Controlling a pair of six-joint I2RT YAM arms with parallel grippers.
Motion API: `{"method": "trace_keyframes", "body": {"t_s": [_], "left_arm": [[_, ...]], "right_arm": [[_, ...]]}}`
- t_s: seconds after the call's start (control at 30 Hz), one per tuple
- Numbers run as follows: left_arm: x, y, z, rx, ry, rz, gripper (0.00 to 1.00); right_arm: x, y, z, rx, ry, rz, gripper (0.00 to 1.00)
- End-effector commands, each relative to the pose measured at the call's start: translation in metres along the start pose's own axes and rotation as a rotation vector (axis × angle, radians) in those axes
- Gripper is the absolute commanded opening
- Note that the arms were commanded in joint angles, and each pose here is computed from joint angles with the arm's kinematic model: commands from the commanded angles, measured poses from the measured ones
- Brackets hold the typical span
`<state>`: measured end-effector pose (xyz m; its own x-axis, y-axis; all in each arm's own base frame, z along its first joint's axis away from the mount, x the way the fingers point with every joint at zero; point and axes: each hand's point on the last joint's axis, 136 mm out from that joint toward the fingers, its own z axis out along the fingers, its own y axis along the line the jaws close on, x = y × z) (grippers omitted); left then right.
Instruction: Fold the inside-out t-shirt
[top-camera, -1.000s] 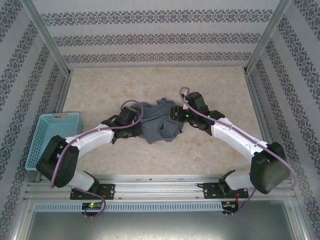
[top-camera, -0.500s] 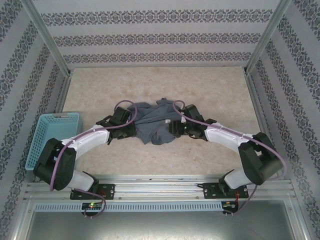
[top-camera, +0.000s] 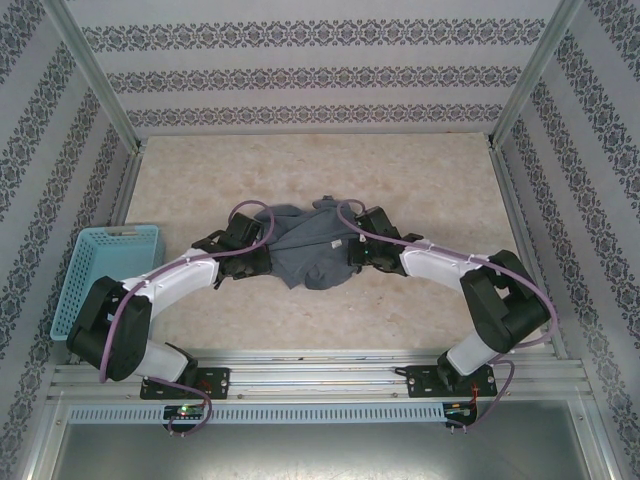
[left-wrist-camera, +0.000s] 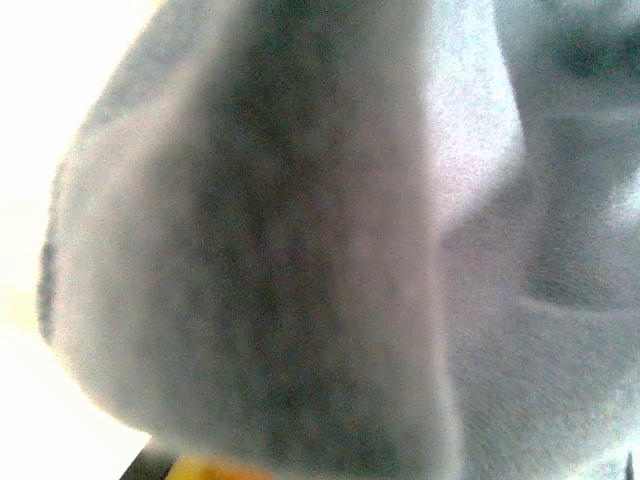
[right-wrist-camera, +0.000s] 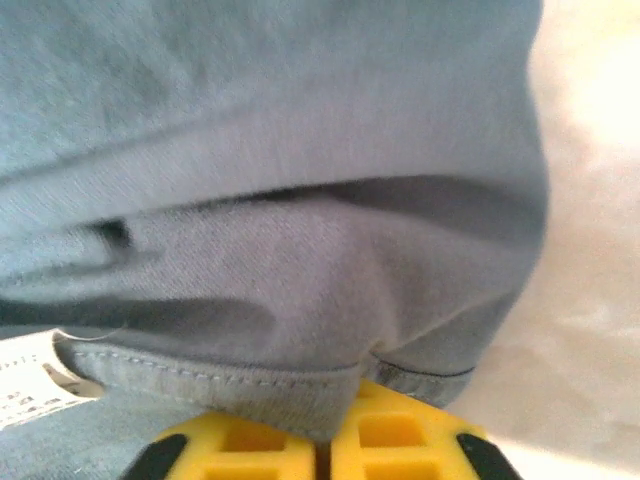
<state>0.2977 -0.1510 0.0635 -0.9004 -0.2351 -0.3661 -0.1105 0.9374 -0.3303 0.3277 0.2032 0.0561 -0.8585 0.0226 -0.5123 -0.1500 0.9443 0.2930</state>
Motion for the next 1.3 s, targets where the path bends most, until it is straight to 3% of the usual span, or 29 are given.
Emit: {"method": "trace_keyframes", "body": {"t_s": [0.0,0.2,0.37,0.47,0.53,0.67,0.93,1.0,1.07,1.17,1.27], "left_arm": [[-0.021,0.001,-0.024,-0.035,-0.053,0.031,0.0],[-0.074,-0.029,-0.095,-0.023,-0.198,0.107,0.0],[-0.127,-0.092,-0.197,0.109,-0.385,0.203,0.0],[-0.135,-0.125,-0.248,0.228,-0.475,0.247,0.0],[-0.131,-0.133,-0.262,0.3,-0.5,0.244,0.0],[-0.115,-0.11,-0.228,0.229,-0.457,0.208,0.0],[-0.059,-0.011,-0.096,-0.161,-0.138,0.115,0.0],[-0.047,0.007,-0.074,-0.212,-0.083,0.093,0.0],[-0.04,0.015,-0.061,-0.226,-0.048,0.081,0.0],[-0.038,0.023,-0.053,-0.231,-0.039,0.068,0.0],[-0.04,0.031,-0.051,-0.24,-0.035,0.046,0.0]], "right_arm": [[-0.027,-0.004,-0.032,0.095,-0.099,-0.065,0.01],[-0.068,-0.004,-0.132,0.2,-0.27,-0.159,0.0],[-0.119,0.018,-0.268,0.207,-0.508,-0.252,0.0],[-0.128,0.034,-0.329,0.188,-0.591,-0.301,0.0],[-0.126,0.044,-0.346,0.161,-0.602,-0.327,0.0],[-0.113,0.062,-0.316,0.09,-0.533,-0.339,0.0],[-0.08,0.068,-0.147,0.039,-0.197,-0.233,0.02],[-0.068,0.072,-0.115,-0.002,-0.101,-0.211,0.13],[-0.062,0.07,-0.099,-0.012,-0.049,-0.191,0.31],[-0.058,0.056,-0.099,-0.025,-0.055,-0.166,0.5],[-0.047,0.037,-0.104,-0.043,-0.071,-0.136,0.62]]}}
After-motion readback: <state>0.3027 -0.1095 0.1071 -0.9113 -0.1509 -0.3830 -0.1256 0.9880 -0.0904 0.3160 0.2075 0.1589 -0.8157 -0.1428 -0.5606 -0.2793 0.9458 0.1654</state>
